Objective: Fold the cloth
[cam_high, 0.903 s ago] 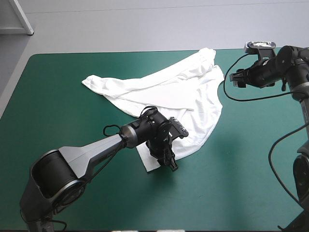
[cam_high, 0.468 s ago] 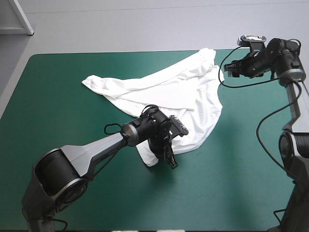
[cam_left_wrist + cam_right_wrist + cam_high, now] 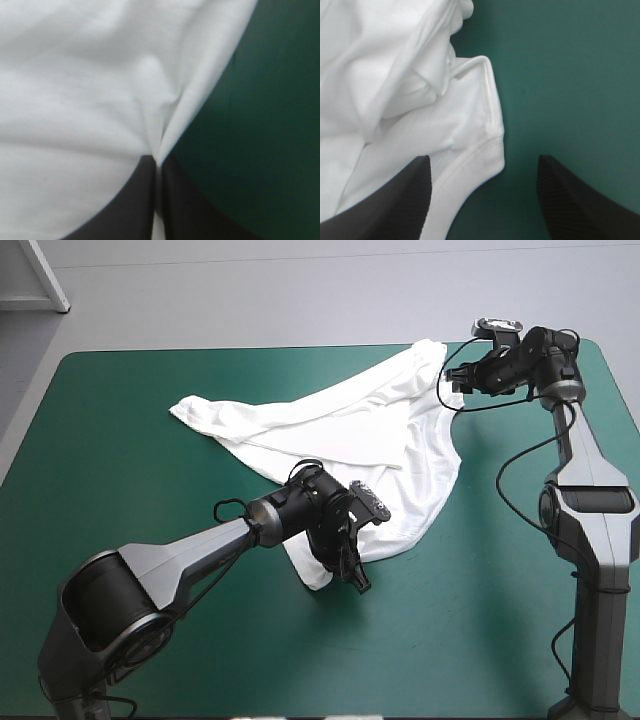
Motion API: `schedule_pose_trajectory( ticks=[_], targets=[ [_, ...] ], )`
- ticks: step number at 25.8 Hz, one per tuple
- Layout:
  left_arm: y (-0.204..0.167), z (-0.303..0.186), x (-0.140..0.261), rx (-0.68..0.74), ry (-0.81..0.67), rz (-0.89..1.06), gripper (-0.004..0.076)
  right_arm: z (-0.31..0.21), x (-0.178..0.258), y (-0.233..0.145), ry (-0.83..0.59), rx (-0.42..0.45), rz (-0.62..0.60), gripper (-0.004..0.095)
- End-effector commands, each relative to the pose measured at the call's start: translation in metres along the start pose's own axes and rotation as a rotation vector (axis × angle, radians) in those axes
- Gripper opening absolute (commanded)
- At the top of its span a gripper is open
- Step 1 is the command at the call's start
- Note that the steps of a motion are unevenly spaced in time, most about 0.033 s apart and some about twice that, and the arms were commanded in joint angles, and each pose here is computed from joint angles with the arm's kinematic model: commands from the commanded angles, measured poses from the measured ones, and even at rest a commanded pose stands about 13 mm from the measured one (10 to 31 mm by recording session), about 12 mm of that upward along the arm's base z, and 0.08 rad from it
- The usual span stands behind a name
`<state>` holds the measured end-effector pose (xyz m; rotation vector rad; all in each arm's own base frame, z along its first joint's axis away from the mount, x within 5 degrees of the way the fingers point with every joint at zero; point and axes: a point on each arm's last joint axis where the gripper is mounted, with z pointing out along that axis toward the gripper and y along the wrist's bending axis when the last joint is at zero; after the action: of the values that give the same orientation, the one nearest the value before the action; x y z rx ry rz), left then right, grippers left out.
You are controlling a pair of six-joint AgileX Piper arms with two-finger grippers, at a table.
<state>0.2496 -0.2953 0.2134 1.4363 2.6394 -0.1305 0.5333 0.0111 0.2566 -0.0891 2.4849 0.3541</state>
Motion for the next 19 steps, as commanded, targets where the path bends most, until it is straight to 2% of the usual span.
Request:
schedule_pose_trajectory(
  ticks=[1, 7, 9, 16, 18, 19],
  targets=[
    [-0.009, -0.023, -0.002, 0.044, -0.075, -0.028, 0.0020, -0.030, -0.025, 0.008, -0.164, -0.025, -0.001, 0.0576],
    [-0.009, -0.023, -0.002, 0.044, -0.078, -0.028, 0.0020, -0.009, -0.021, 0.009, -0.168, -0.087, 0.019, 0.0572],
    [-0.009, -0.023, -0.002, 0.044, -0.078, -0.030, 0.0020, -0.005, -0.019, 0.012, -0.161, -0.099, 0.020, 0.0533],
    [-0.009, -0.023, -0.002, 0.046, -0.075, -0.073, 0.0020, 0.012, -0.014, 0.018, -0.142, -0.104, 0.017, 0.0264],
    [-0.009, -0.023, -0.003, 0.044, -0.084, -0.077, 0.0020, 0.014, -0.014, 0.017, -0.150, -0.102, 0.021, 0.0117],
    [-0.009, -0.023, -0.005, 0.042, -0.103, -0.080, 0.0020, 0.013, -0.016, 0.017, -0.164, -0.103, 0.024, 0.0000]
  ],
)
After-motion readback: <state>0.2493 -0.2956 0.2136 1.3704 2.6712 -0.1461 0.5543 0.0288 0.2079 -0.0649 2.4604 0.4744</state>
